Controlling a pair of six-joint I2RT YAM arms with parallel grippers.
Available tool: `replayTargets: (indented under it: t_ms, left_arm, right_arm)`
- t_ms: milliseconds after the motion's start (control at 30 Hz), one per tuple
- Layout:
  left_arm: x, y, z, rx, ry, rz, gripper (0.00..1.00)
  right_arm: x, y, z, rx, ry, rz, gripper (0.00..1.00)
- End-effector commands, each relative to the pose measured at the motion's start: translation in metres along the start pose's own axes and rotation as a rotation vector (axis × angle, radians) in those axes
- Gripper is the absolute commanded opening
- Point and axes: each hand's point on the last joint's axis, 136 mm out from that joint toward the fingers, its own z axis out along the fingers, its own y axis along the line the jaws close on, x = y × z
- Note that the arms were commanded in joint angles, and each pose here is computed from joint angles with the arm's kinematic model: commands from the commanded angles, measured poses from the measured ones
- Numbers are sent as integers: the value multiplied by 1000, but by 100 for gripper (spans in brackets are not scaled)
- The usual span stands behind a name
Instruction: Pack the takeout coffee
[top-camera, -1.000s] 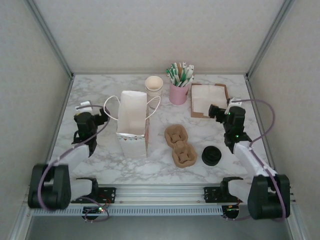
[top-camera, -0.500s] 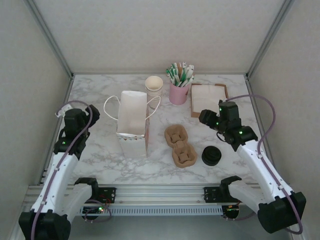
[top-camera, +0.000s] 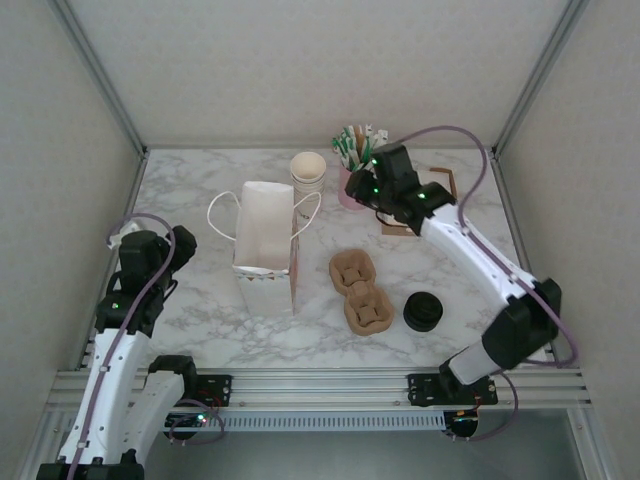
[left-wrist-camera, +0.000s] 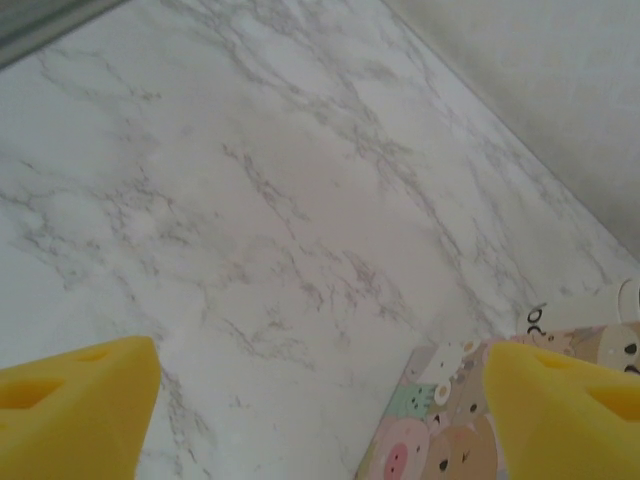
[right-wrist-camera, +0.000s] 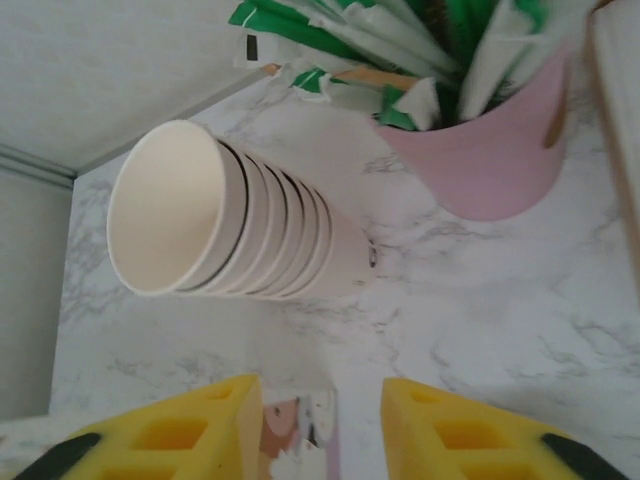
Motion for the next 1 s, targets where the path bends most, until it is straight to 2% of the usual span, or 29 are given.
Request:
replayTargets:
  t_ms: [0,200,400,667,833,967]
  left_arm:
    - [8,-5,-5,29,57,-12,79]
    - [13,-5,-4,41,77,-18,75]
    - [16,-6,-2,48,88,-14,75]
    - [20,-3,-2,45,95,-9,75]
    - [21,0,-2,37,88,-14,75]
    - [21,1,-1,32,87,-14,75]
  right_arm:
    - [-7,24,16,-53,5,58,34]
    - [-9,40,46,-59,10,71,31]
    - [-11,49,69,-74,18,77,31]
    - [-14,51,84,-59,21,78,30]
    - [-13,45,93,-17,30,71,20]
    - [-14,43,93,-1,27,62,20]
